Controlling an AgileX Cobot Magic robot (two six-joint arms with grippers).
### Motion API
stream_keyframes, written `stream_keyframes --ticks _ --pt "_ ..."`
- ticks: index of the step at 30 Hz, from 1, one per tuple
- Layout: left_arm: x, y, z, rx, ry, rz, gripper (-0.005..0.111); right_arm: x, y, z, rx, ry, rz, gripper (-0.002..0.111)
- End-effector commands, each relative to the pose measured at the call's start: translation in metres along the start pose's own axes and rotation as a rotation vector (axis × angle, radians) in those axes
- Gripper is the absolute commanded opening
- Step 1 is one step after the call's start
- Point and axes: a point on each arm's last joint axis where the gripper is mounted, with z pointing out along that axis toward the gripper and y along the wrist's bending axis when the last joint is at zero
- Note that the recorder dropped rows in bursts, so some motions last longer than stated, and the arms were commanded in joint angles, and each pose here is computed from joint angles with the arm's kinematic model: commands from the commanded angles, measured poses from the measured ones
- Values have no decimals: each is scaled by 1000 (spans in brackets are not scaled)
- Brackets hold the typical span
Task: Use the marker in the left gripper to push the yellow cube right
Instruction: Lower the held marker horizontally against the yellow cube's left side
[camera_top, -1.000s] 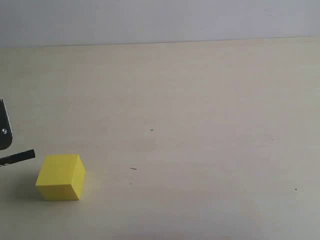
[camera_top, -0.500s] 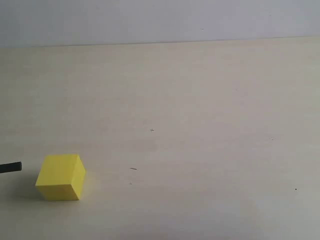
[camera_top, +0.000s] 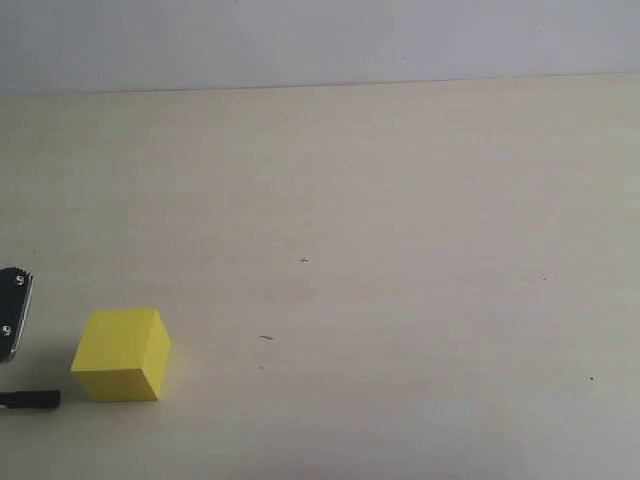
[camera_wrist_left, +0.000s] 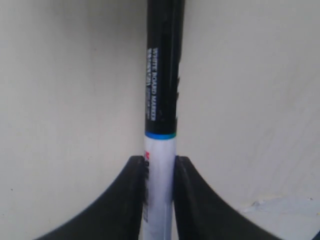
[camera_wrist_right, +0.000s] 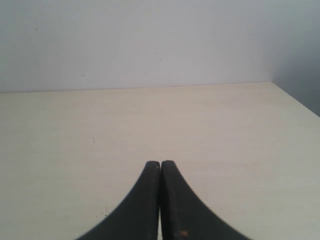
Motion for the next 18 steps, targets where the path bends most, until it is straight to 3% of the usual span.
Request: stream_keyframes --ticks 1,6,13,18 --pt "-2 5 2 -4 -14 2 0 1 0 0 5 -5 -1 0" --pt "-4 12 -3 -29 -26 -6 0 1 0 0 5 -5 -1 0" --pt "-2 20 -7 -71 -40 70 0 1 0 0 5 -5 -1 0" --pt "4 22 -6 -72 -62 16 0 1 0 0 5 -5 -1 0"
